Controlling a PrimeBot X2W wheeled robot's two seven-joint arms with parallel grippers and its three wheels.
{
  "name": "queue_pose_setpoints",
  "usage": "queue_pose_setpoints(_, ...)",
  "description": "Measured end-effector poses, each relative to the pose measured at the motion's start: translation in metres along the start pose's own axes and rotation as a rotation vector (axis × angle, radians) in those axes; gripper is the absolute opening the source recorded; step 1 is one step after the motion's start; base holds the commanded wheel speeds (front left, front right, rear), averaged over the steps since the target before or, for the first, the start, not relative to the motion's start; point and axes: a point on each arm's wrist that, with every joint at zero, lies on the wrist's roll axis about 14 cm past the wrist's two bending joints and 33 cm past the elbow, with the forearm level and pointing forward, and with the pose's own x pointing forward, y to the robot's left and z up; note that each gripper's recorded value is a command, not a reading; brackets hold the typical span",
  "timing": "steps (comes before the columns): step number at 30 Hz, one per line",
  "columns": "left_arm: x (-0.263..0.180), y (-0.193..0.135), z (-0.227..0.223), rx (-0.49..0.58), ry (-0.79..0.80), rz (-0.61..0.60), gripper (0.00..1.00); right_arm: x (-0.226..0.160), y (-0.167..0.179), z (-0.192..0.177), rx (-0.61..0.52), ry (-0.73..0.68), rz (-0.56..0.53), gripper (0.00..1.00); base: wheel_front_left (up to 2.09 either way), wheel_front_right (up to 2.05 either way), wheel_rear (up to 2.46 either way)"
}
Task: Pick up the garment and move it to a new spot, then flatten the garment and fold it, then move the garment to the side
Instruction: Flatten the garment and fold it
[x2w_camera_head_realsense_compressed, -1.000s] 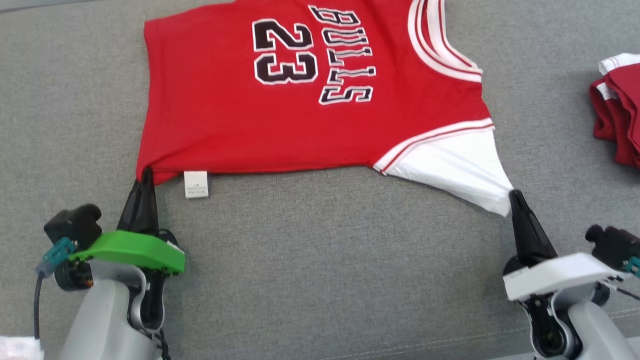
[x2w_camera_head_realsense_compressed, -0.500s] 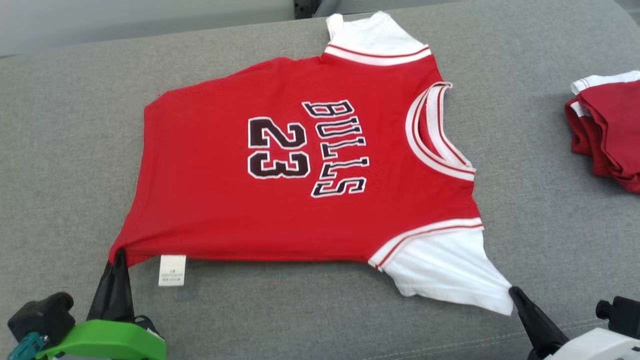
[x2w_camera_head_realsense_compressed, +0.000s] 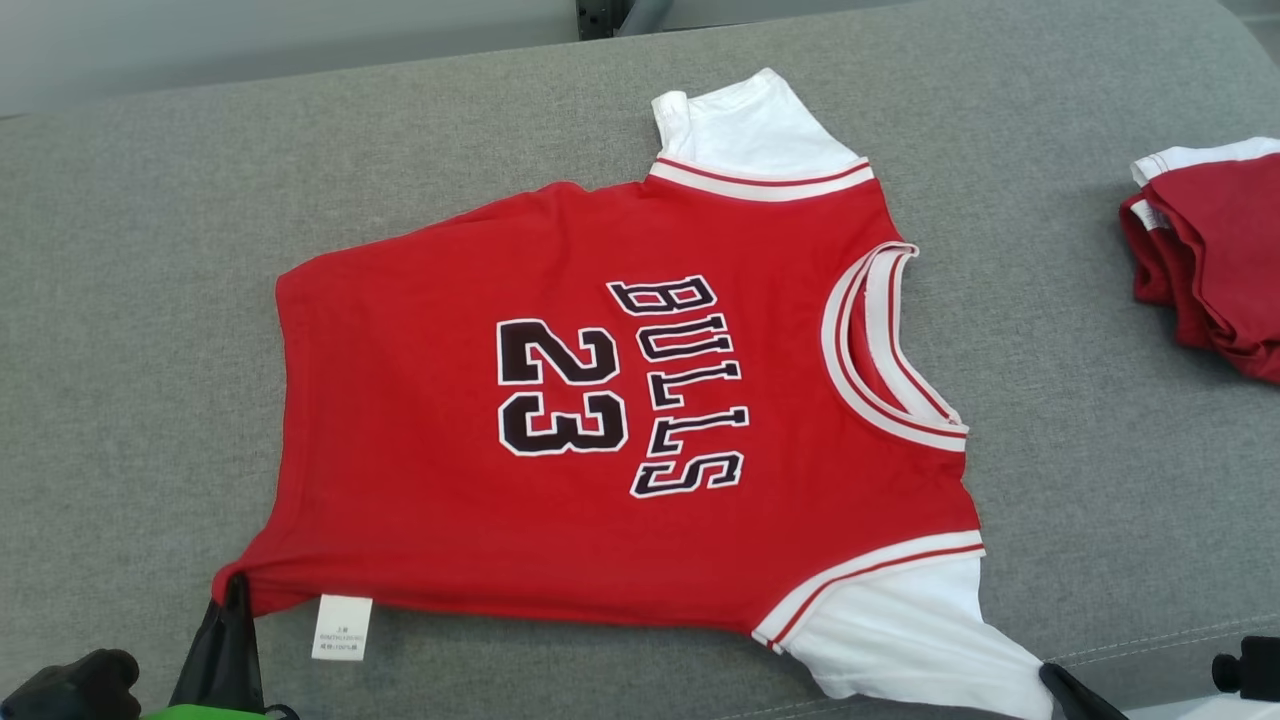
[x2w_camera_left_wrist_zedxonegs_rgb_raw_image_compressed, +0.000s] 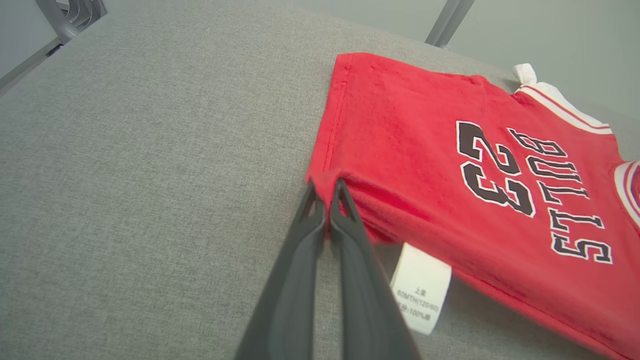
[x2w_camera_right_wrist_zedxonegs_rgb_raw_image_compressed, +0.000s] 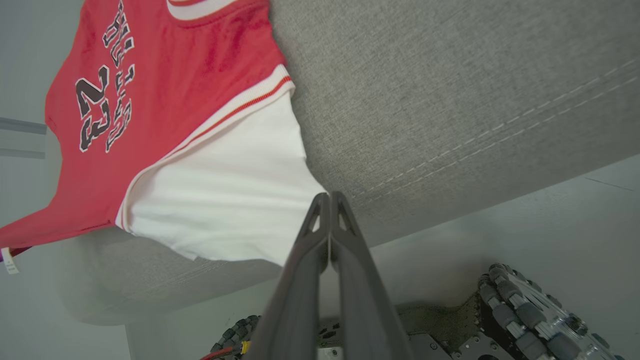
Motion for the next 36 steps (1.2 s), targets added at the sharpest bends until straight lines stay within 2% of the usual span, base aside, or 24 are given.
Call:
queue_pose_setpoints(6,0.005,-0.002,-0.014,0.008,0.077,-0.018,0.00,0.017,0.017,0.014,-0.001,0.020,0.054,0.00,0.00,0.00,0.00)
queue_pose_setpoints(13,0.026,-0.010,-0.003,0.026,0.070,-0.056,0.00,0.048,0.061,0.069,0.021,-0.050,0.216,0.00,0.00,0.00,0.00)
queue_pose_setpoints(20,0.051,-0.010,-0.007,0.032,0.087,-0.060,0.00,0.091,0.065,0.106,-0.029,-0.056,0.217,0.00,0.00,0.00,0.00)
queue_pose_setpoints(26,0.065,-0.006,-0.026,0.009,0.137,-0.046,0.00,0.131,0.070,0.108,-0.024,-0.025,0.227,0.00,0.00,0.00,0.00)
queue_pose_setpoints(32,0.072,0.001,-0.041,-0.013,0.168,-0.023,0.00,0.154,0.080,0.106,-0.013,-0.020,0.262,0.00,0.00,0.00,0.00)
queue_pose_setpoints(33,0.073,0.001,-0.042,-0.014,0.169,-0.027,0.25,0.156,0.081,0.108,-0.005,-0.033,0.268,0.00,0.00,0.00,0.00)
queue_pose_setpoints(34,0.074,-0.001,-0.041,-0.013,0.162,-0.035,0.57,0.157,0.082,0.110,-0.002,-0.047,0.272,0.00,0.00,0.00,0.00)
queue_pose_setpoints(35,0.076,-0.002,-0.040,-0.014,0.156,-0.043,1.00,0.157,0.082,0.112,0.002,-0.058,0.274,0.22,0.00,0.00,0.00)
queue_pose_setpoints(36,0.077,-0.005,-0.040,-0.016,0.148,-0.051,1.00,0.157,0.082,0.114,0.010,-0.075,0.277,0.61,0.00,0.00,0.00)
